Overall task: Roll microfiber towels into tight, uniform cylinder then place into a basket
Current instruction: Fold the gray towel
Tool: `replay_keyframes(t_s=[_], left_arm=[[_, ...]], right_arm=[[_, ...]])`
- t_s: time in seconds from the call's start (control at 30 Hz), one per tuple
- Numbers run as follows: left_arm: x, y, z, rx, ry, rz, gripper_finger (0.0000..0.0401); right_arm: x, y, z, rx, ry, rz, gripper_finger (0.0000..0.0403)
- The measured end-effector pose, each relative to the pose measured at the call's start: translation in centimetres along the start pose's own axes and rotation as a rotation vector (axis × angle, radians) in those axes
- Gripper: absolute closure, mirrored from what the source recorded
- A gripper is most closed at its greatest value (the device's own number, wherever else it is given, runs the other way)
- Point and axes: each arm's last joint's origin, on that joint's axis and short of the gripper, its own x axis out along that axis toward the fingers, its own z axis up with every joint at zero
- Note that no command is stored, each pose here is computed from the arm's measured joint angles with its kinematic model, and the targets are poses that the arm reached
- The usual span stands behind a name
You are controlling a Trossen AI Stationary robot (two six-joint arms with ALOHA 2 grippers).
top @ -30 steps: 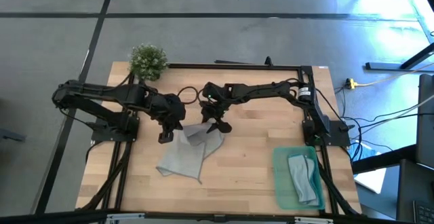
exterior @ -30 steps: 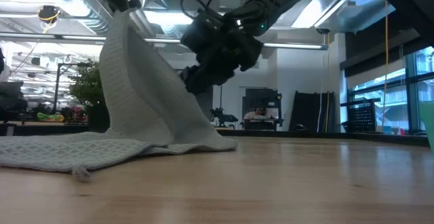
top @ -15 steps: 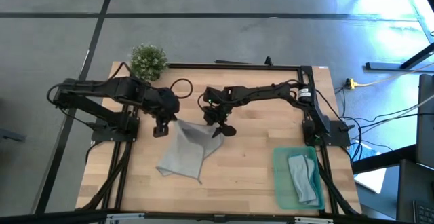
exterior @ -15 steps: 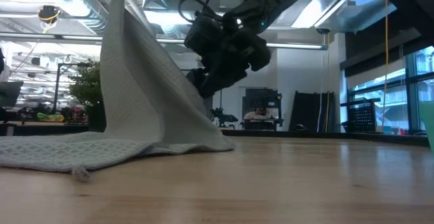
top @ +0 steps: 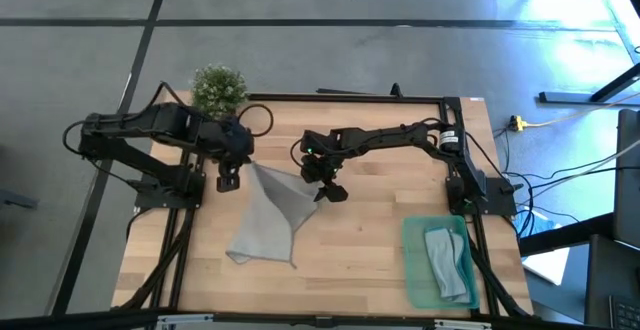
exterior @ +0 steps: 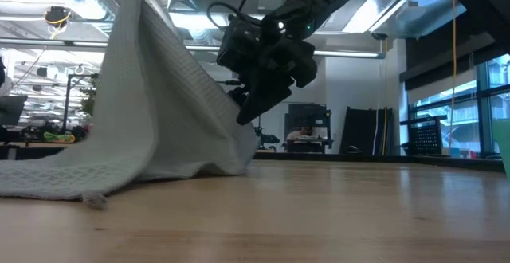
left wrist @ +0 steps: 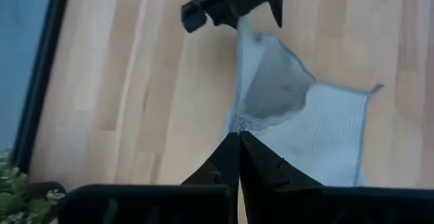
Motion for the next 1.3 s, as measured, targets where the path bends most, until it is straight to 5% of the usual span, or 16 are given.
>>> replay_keyframes(t_s=[0.23, 0.4, 0.57, 0.7, 0.97, 1.3], left_arm=[[-1.2, 0.2, 0.1, -0.003, -0.022, 0.015, 0.0401], [-1.2, 0.3, 0.1, -0.001, -0.015, 0.021, 0.0401], [-1.2, 0.3, 0.1, -0.013, -0.015, 0.021, 0.0401], [-1.2, 0.2, 0.1, -0.046, -0.012, 0.01, 0.0401], [-1.2, 0.3, -0.1, -0.096, 0.0, 0.02, 0.0401], [-2.9, 2.1, 0.9, -0.172, -0.142, 0.288, 0.0401]], right_arm=[[0.0, -0.1, 0.0, -0.002, 0.013, -0.035, 0.0209], [0.0, -0.5, 0.2, 0.027, 0.024, -0.136, 0.0275], [-0.1, -0.6, 0.2, 0.031, 0.034, -0.156, 0.0382], [-1.4, -0.3, 0.6, 0.03, 0.019, -0.166, 0.0391], [-8.5, 1.3, 1.9, 0.052, 0.02, -0.316, 0.0398], [-18.7, 5.4, 2.6, 0.066, 0.017, -0.667, 0.04]])
